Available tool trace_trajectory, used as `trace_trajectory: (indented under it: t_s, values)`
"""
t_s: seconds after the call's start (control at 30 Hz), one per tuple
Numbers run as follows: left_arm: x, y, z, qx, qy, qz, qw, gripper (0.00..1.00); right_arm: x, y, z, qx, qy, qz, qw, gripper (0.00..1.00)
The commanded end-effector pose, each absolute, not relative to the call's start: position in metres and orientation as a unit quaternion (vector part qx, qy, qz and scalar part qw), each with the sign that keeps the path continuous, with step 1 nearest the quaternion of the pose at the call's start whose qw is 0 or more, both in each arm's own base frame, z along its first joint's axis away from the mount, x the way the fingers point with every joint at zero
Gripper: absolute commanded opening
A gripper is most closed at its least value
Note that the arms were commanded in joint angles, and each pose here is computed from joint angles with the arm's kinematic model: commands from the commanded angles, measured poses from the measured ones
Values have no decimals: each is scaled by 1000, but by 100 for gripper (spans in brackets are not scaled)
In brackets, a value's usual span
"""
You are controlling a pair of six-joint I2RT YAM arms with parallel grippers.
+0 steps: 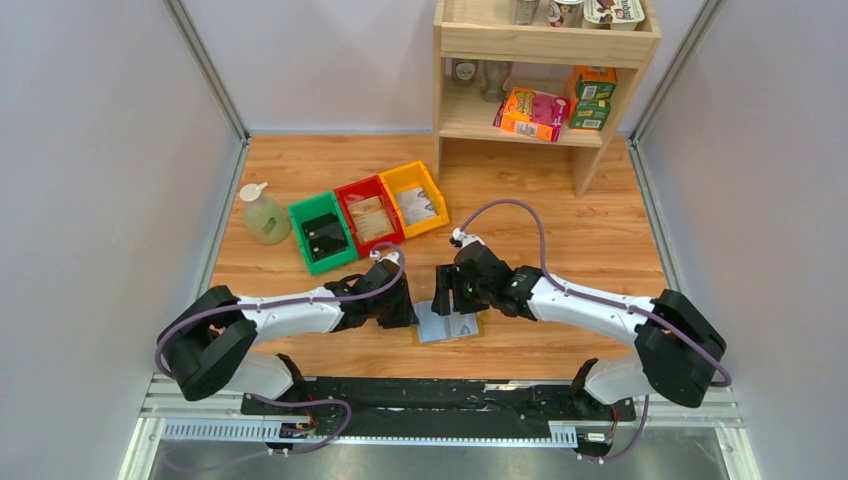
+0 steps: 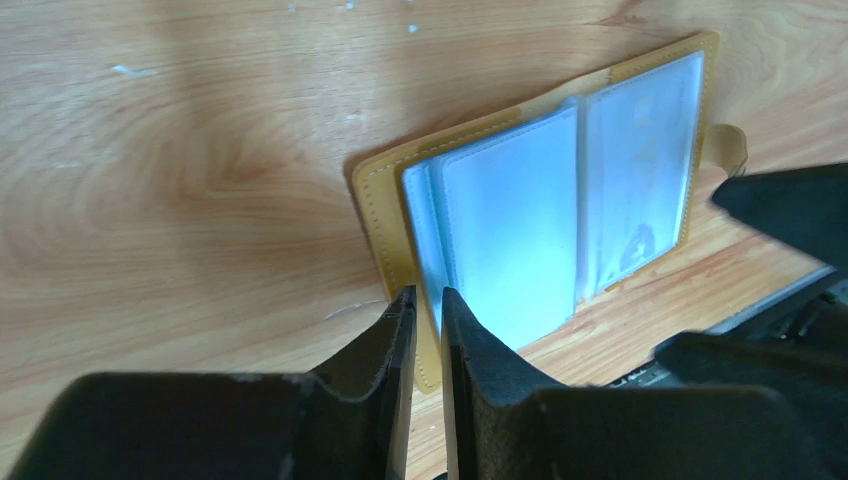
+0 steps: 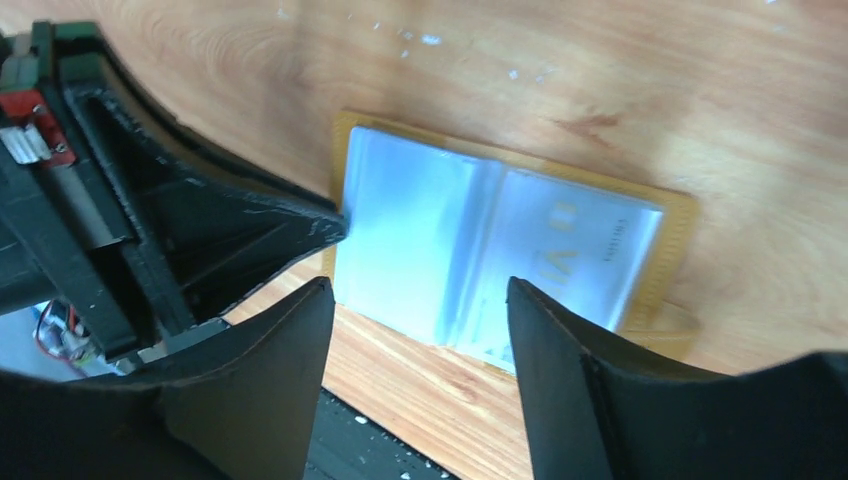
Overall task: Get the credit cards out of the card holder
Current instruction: Remove the credit card from the card holder.
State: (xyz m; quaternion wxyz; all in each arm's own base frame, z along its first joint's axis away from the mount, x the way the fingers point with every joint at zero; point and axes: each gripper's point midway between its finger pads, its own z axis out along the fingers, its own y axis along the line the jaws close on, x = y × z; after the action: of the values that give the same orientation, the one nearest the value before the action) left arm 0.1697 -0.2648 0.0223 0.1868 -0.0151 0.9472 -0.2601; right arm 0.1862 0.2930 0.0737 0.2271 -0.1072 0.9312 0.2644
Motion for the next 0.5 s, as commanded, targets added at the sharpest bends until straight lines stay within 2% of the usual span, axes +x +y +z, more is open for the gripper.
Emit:
trace_trajectory:
  t_s: [0.0, 0.1, 0.27, 0.47]
  values:
    - [175, -252, 34, -31, 944, -245, 220, 23, 206, 270, 85, -79, 928, 223, 288, 70]
    - [180, -242, 48, -26, 942, -227, 244, 26, 209, 263, 77, -74, 933, 203, 289, 70]
    - [187, -252, 86, -14, 926, -264, 271, 31, 211, 256, 57, -74, 942, 172, 279, 66]
    - [182, -282, 82, 18, 926, -298, 229, 35, 212, 248, 41, -63, 952, 140, 266, 63]
